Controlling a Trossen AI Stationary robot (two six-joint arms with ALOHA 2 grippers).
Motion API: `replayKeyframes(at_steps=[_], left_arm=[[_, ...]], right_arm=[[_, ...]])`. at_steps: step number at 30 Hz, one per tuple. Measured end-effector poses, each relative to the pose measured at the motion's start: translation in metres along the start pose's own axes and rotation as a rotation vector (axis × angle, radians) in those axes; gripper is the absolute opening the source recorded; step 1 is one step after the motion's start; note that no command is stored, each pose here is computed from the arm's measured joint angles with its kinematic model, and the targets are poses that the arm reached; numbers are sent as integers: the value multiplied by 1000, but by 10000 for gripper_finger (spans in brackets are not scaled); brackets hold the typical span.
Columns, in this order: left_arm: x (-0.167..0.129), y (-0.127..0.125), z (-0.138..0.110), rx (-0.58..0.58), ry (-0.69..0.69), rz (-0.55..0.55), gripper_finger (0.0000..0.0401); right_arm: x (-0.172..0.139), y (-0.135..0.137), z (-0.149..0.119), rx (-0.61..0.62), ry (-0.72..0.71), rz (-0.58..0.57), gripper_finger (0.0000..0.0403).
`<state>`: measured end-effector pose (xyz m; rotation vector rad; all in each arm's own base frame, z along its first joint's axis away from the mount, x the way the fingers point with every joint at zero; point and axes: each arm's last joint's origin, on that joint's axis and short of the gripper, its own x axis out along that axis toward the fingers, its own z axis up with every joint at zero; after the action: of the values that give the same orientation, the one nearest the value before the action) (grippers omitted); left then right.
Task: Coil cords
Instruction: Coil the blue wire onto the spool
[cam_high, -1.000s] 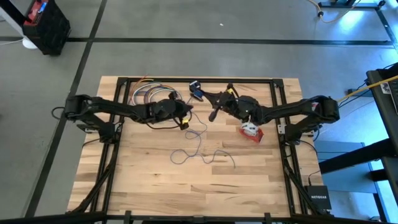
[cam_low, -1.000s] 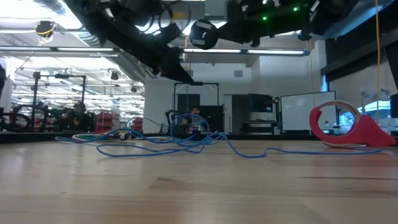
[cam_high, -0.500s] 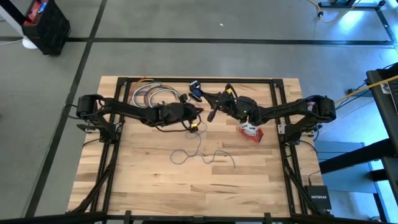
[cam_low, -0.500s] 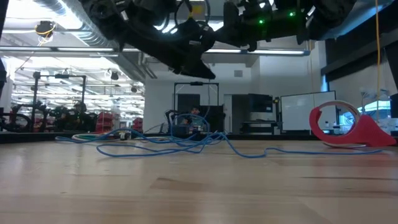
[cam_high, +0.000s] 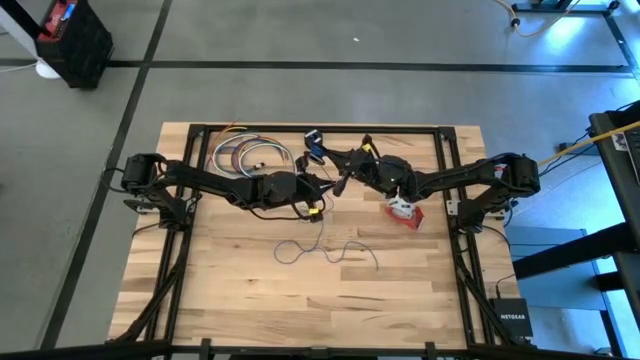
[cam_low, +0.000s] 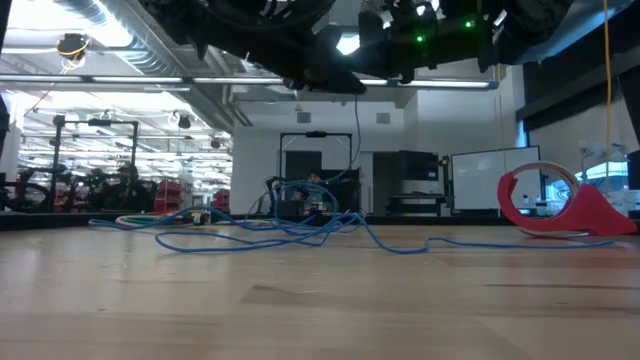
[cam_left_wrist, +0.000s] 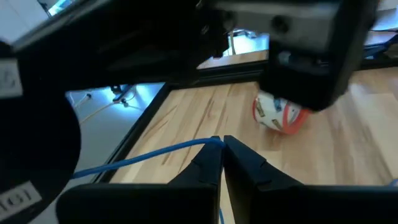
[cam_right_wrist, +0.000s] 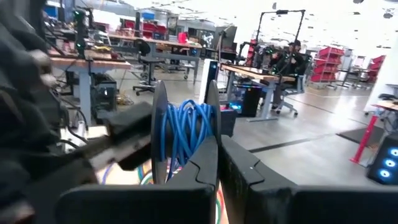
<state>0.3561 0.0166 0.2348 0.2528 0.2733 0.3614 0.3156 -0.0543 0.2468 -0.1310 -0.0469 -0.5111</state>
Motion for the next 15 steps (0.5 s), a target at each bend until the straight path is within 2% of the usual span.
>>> replayKeyframes(at_steps=[11,15], left_arm=[[-26,6,22,-4,40,-32,7],[-36,7,30,-7,30,-43,7]], right_arm=[[0,1,-4,-93,38,5,10],[0,2,-5,-100,42,61,10]])
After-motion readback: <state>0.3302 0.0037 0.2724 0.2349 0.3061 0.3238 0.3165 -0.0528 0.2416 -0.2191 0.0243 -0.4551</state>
